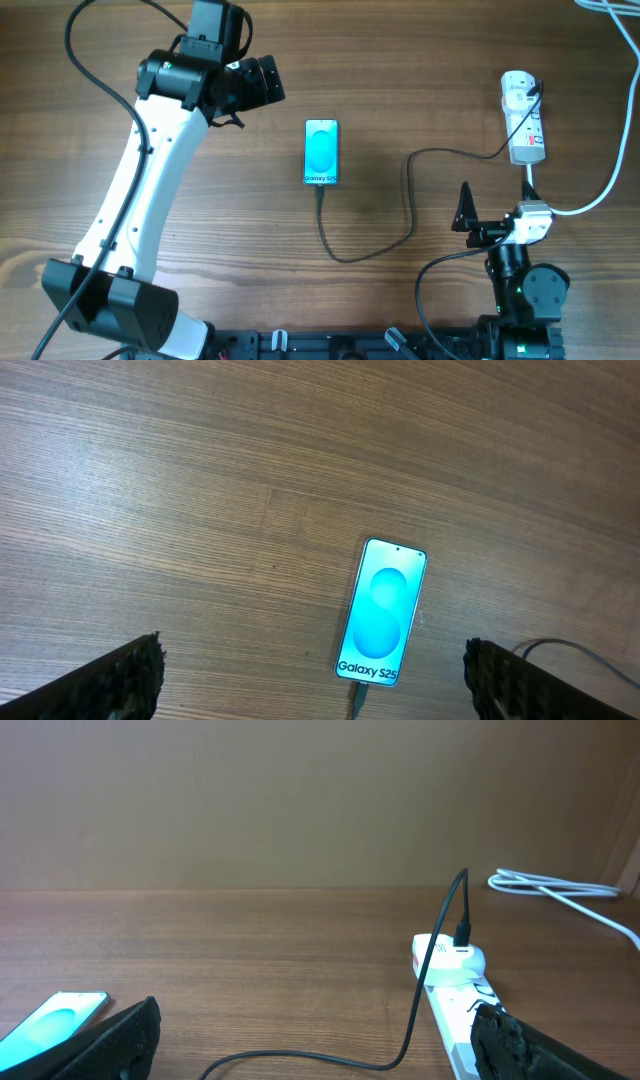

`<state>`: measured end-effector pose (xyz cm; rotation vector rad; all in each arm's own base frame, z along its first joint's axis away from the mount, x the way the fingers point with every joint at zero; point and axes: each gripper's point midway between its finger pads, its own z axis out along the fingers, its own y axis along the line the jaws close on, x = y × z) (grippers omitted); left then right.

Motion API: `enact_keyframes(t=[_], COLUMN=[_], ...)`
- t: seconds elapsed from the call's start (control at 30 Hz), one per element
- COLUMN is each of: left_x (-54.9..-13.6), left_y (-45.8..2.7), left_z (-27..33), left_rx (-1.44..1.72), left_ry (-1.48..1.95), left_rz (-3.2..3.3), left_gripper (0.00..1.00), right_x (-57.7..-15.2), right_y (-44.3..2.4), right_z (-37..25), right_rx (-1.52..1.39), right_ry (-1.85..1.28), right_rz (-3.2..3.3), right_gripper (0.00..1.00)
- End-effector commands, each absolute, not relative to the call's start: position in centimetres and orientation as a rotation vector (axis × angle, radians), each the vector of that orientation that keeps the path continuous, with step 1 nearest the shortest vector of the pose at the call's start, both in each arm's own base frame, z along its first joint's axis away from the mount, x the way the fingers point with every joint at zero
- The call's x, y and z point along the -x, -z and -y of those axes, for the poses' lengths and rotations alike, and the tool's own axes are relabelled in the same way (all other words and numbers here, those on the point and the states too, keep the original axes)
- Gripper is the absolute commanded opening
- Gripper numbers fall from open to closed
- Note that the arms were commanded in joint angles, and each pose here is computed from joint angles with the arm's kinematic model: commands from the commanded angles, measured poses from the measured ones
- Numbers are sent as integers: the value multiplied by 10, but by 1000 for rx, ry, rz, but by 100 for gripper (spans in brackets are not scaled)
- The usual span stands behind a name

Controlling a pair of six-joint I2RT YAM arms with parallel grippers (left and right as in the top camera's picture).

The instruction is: Plug charger to phone and switch on socket

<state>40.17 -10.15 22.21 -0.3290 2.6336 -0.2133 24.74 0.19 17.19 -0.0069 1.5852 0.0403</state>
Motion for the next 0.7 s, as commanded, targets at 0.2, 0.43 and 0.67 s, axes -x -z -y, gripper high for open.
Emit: enact_keyframes(t=[0.2,0.43,0.67], left_x=[-403,-403,-403], left_y=[-224,-224,-224], left_z=[99,99,99], left_rx=[357,357,357], left_ry=[204,204,204], left_rz=[-2622,-2622,-2622], left_gripper=[100,100,100], right_x=[-247,-247,-247], right_y=[-174,-174,-174], right_z=[1,1,1], right_rx=[-8,12,12], right_ry=[-32,-12,-12], right_rz=[-1573,-1573,-1574], right_gripper=[100,100,100])
